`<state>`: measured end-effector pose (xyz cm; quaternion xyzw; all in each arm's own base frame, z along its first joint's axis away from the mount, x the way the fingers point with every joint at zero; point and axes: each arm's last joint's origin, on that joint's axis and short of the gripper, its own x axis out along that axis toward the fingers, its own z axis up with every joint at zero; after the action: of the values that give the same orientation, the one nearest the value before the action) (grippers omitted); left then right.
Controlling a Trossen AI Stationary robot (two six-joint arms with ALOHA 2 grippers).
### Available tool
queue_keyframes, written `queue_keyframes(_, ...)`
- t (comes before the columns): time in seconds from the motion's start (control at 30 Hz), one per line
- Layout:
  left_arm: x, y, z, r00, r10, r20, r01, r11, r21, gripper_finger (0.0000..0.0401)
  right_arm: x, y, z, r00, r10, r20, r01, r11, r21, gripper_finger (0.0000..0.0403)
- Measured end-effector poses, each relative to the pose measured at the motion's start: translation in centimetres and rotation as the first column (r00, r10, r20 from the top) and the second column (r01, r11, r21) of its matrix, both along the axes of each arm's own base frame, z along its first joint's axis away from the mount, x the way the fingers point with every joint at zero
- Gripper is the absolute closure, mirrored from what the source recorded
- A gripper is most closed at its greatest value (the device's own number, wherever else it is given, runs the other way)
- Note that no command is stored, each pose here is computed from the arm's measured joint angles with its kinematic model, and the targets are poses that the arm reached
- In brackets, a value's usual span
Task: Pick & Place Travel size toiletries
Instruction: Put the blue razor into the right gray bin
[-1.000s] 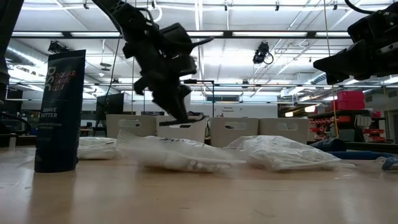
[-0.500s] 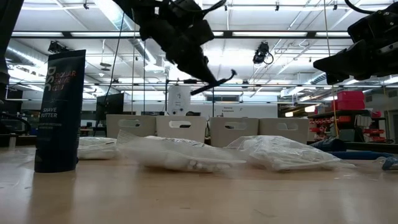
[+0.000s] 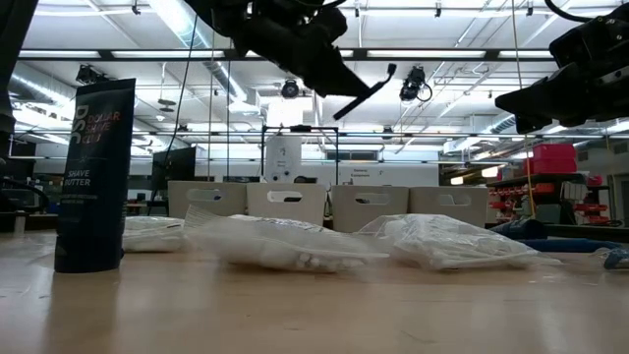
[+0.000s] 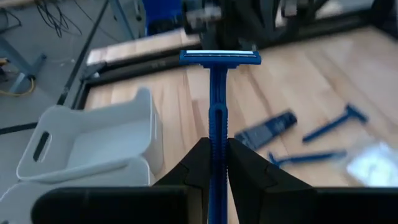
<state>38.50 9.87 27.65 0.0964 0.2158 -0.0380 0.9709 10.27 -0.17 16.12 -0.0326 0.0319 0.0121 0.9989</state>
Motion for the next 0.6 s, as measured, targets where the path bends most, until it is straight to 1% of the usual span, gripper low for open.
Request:
queue_keyframes(0.13, 0.3, 0.5, 1.0, 0.994, 0.021, 0.108, -0.015, 0.998, -0.059, 0.0353, 0.0, 0.0, 0.0, 1.0, 0.0, 0.0, 0.0, 1.0, 0.0, 0.0389)
queue_keyframes(0.27, 0.4, 1.1, 2.1, 0.974, 0.044, 0.22, -0.017, 0.992, -0.124, 0.0353, 0.0, 0.0, 0.0, 1.0, 0.0, 0.0, 0.0, 1.0, 0.0, 0.0389)
queue_keyframes(0.37, 0.5, 1.6, 3.1, 0.96, 0.064, 0.273, -0.017, 0.985, -0.171, 0.0353, 0.0, 0.0, 0.0, 1.0, 0.0, 0.0, 0.0, 1.0, 0.0, 0.0389)
queue_keyframes(0.43, 0.5, 1.8, 4.0, 0.953, 0.068, 0.295, -0.017, 0.985, -0.17, 0.0353, 0.0, 0.0, 0.0, 1.0, 0.0, 0.0, 0.0, 1.0, 0.0, 0.0389)
queue_keyframes(0.6, 0.7, 2.0, 6.2, 0.937, 0.072, 0.342, -0.031, 0.992, -0.124, 0.0353, 0.0, 0.0, 0.0, 1.0, 0.0, 0.0, 0.0, 1.0, 0.0, 0.0389)
